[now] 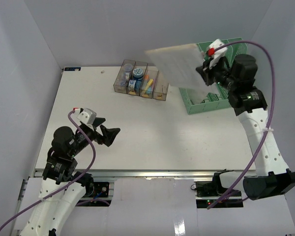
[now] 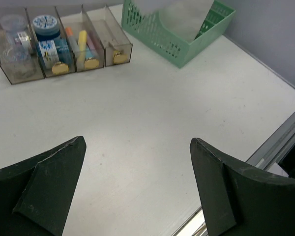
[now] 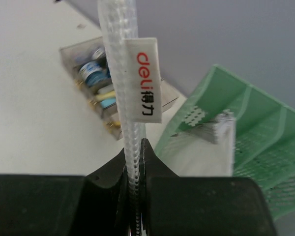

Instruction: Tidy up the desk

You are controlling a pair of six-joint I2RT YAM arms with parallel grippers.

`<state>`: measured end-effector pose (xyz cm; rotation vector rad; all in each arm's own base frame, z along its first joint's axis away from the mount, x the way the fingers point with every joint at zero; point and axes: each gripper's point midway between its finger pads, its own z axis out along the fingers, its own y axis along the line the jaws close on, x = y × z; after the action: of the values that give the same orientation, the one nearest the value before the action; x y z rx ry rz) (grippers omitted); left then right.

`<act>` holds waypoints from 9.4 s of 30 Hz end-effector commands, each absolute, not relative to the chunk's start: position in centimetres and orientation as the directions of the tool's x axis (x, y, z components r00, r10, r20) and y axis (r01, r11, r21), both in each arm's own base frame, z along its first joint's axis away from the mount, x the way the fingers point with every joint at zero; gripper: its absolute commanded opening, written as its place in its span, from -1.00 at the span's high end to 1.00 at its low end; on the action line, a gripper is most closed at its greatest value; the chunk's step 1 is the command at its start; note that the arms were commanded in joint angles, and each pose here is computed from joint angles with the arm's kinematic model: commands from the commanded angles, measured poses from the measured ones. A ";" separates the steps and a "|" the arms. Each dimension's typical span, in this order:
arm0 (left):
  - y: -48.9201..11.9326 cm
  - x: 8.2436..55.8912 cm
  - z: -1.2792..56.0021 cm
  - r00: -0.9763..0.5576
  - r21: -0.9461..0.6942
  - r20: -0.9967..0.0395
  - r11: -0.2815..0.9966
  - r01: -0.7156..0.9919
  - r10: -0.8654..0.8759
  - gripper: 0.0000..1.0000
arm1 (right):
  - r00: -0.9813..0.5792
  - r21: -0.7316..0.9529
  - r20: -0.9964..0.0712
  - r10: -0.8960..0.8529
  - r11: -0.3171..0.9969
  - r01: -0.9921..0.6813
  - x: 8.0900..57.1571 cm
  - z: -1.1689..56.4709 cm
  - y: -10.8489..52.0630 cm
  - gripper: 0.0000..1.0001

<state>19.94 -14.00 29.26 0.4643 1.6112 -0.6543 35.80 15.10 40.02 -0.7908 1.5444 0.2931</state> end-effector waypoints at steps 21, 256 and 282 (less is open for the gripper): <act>-12.9 19.2 25.9 -0.116 -0.106 -0.992 0.785 0.610 -0.043 -0.96 | 0.387 -0.235 -0.898 -0.210 0.972 -0.019 34.7 59.1 2.2 0.85; -15.7 17.0 25.2 -0.106 -0.111 -0.993 0.645 0.756 -0.047 -0.96 | 0.174 -0.256 -0.952 -0.251 0.967 -0.005 38.7 34.3 -1.5 0.75; -15.7 17.0 25.2 -0.103 -0.110 -0.993 0.648 0.754 -0.050 -0.96 | 0.034 -0.239 -0.969 -0.244 0.965 0.110 36.9 31.0 -4.0 -0.80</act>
<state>17.17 -15.53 24.98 0.5971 1.5554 -0.7444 39.57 -2.07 29.64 -0.1955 1.5058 -0.1862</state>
